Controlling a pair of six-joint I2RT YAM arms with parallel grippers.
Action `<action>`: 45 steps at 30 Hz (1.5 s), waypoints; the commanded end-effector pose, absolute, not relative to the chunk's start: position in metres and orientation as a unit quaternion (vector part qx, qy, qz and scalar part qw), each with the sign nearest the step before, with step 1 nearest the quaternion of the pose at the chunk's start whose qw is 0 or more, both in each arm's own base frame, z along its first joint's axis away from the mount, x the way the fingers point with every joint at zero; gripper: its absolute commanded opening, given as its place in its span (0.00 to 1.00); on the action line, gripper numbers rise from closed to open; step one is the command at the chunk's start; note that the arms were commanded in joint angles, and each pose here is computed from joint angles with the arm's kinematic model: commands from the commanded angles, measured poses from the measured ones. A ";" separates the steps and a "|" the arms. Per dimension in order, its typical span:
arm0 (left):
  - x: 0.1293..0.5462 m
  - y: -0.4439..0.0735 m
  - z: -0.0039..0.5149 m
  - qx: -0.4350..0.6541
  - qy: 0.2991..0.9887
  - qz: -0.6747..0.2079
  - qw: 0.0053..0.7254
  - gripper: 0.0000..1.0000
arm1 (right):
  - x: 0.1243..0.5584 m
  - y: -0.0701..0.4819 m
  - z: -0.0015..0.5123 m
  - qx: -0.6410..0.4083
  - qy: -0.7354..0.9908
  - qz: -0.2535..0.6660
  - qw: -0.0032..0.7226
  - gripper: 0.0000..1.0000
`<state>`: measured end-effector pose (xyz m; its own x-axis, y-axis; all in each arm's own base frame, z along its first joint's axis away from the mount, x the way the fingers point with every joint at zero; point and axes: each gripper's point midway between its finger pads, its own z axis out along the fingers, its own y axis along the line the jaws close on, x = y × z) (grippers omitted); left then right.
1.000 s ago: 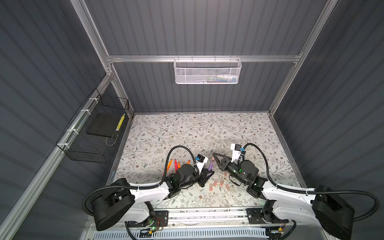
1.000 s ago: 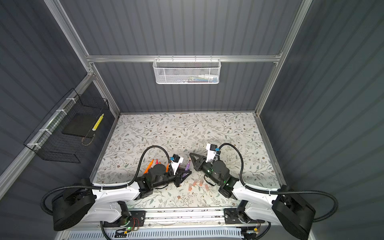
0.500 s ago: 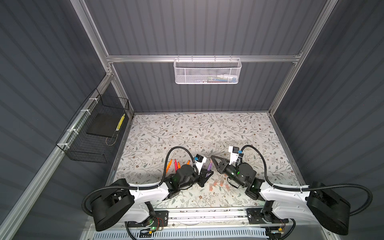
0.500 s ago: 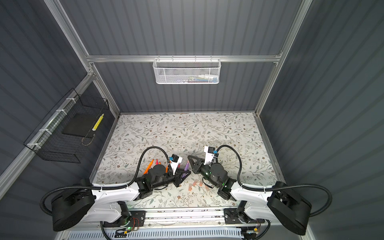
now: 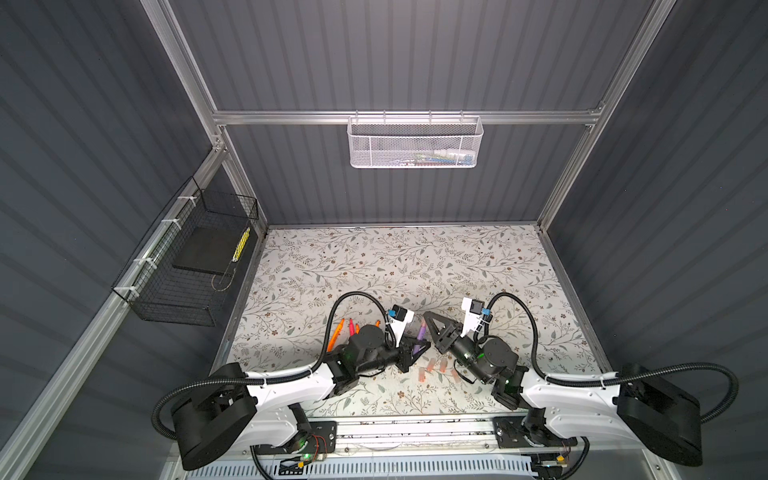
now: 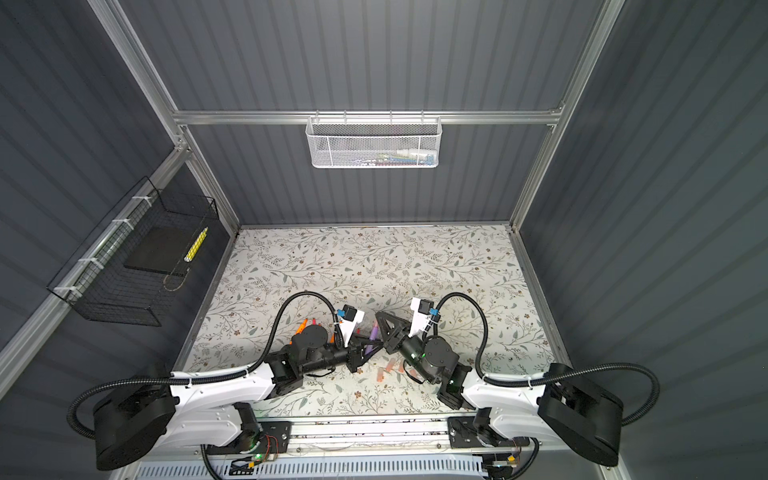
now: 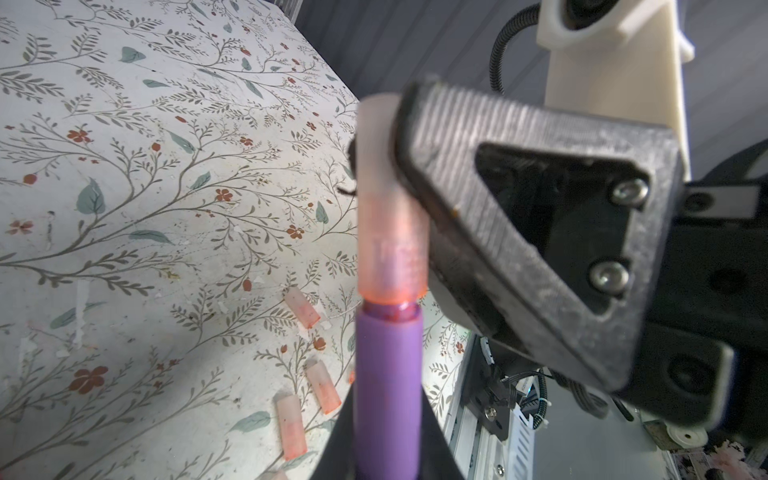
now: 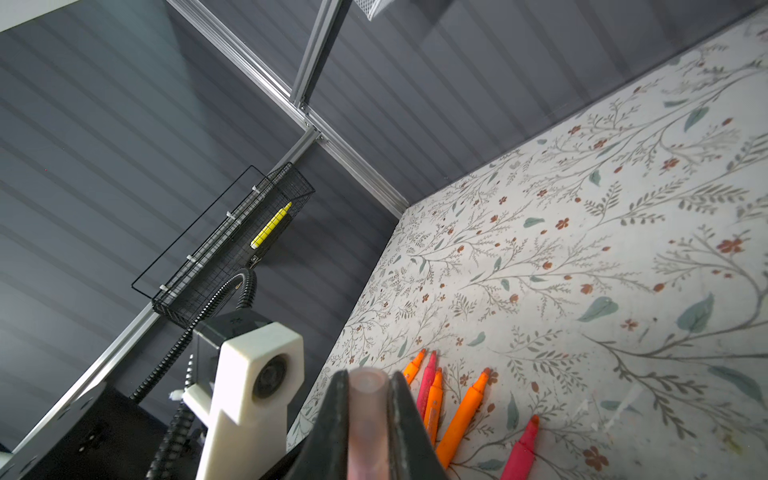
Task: Insert the pens into the pen caps
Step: 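Push the pink cap down onto the purple marker tip with the right gripper, then press the pink cap further down over the purple marker with the right gripper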
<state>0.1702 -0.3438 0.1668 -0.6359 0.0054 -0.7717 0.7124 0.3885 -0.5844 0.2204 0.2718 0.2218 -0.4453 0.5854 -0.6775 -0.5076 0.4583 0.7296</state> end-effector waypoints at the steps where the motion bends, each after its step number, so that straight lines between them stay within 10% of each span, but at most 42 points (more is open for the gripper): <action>1: 0.180 -0.353 0.213 0.235 0.711 -0.534 0.393 0.00 | 0.205 0.288 0.206 -0.022 0.703 0.495 0.511 0.00; 33: 0.157 -0.342 0.250 0.295 0.628 -0.559 0.454 0.00 | 0.176 0.290 0.227 -0.076 0.629 0.545 0.549 0.05; 39: 0.157 -0.340 0.245 0.308 0.631 -0.545 0.459 0.00 | 0.184 0.289 0.234 -0.077 0.644 0.515 0.560 0.19; 45: 0.154 -0.337 0.240 0.317 0.629 -0.541 0.461 0.00 | 0.192 0.267 0.249 -0.048 0.650 0.481 0.587 0.57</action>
